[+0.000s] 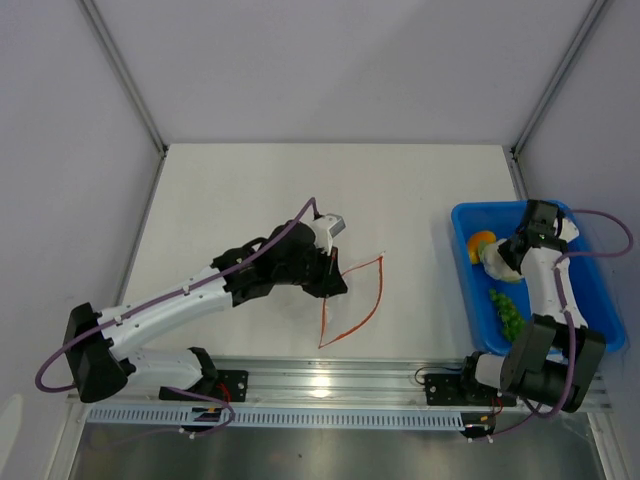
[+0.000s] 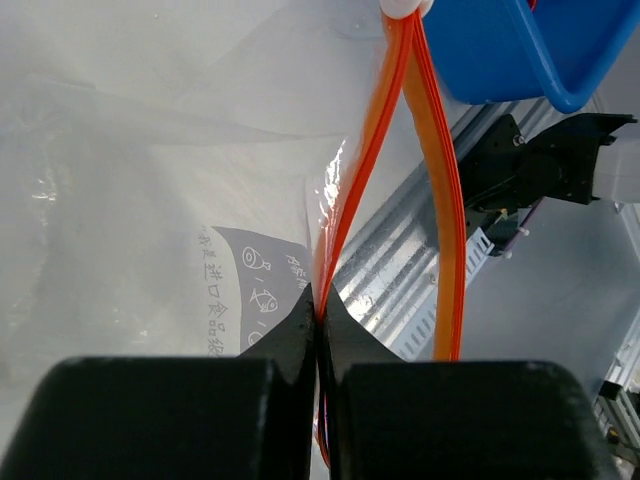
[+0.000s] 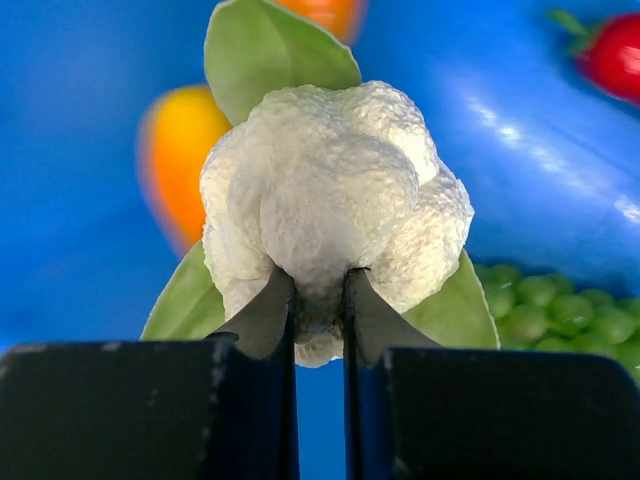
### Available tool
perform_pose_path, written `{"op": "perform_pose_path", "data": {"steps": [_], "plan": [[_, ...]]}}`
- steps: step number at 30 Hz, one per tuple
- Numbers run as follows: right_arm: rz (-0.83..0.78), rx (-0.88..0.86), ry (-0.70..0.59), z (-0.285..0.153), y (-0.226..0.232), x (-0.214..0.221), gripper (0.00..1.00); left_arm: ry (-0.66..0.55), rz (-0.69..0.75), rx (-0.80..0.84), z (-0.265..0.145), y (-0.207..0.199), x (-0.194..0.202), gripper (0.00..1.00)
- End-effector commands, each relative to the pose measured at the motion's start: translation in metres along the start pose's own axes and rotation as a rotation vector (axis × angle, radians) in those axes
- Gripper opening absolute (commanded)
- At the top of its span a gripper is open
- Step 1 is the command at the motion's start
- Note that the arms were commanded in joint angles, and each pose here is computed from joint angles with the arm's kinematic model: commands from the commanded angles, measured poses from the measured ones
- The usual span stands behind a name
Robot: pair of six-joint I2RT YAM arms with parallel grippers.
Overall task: Place the food in the zip-top bag and seal the zipper
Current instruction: Pick up the fake vegetable from the bin, then place the fake vegetable in the zipper food storage bag.
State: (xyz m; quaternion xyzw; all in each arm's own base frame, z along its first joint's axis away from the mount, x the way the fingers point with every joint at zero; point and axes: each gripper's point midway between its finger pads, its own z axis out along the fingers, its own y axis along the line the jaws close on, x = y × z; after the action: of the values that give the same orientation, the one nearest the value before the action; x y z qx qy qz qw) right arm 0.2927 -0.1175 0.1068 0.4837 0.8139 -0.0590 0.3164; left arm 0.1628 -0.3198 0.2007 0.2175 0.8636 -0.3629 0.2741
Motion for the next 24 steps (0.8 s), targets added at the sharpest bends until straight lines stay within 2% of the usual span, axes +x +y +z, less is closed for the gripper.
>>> {"op": "perform_pose_path", "data": {"steps": [1, 5, 8, 13, 16, 17, 19, 20, 24], "plan": [[-0.021, -0.161, -0.097, -0.051, 0.039, -0.03, 0.0, -0.023, -0.008, 0.081, -0.011, -0.024, -0.024, 0.01], [-0.076, -0.365, -0.125, -0.105, 0.073, -0.031, 0.0, 0.022, -0.042, 0.145, -0.013, -0.034, -0.029, 0.01], [-0.134, -0.626, -0.148, -0.163, 0.107, -0.024, 0.0, 0.047, -0.088, 0.204, -0.013, -0.04, -0.037, 0.0], [-0.306, -1.133, -0.104, -0.273, 0.149, 0.014, 0.0, 0.05, -0.111, 0.246, -0.015, -0.047, -0.051, 0.01], [-0.373, -1.33, -0.129, -0.322, 0.156, 0.026, 0.0, 0.073, -0.135, 0.266, -0.012, -0.048, -0.051, 0.01], [-0.411, -1.439, -0.145, -0.35, 0.155, 0.034, 0.0, 0.076, -0.144, 0.27, -0.011, -0.049, -0.051, 0.01], [-0.454, -1.544, -0.145, -0.372, 0.151, 0.045, 0.0, 0.101, -0.161, 0.289, -0.007, -0.05, -0.047, 0.01], [-0.491, -1.628, -0.134, -0.39, 0.148, 0.055, 0.0, 0.097, -0.169, 0.304, -0.007, -0.054, -0.05, 0.01], [-0.569, -1.771, -0.016, -0.412, 0.142, 0.089, 0.0, 0.104, -0.188, 0.325, -0.004, -0.057, -0.051, 0.01]]}}
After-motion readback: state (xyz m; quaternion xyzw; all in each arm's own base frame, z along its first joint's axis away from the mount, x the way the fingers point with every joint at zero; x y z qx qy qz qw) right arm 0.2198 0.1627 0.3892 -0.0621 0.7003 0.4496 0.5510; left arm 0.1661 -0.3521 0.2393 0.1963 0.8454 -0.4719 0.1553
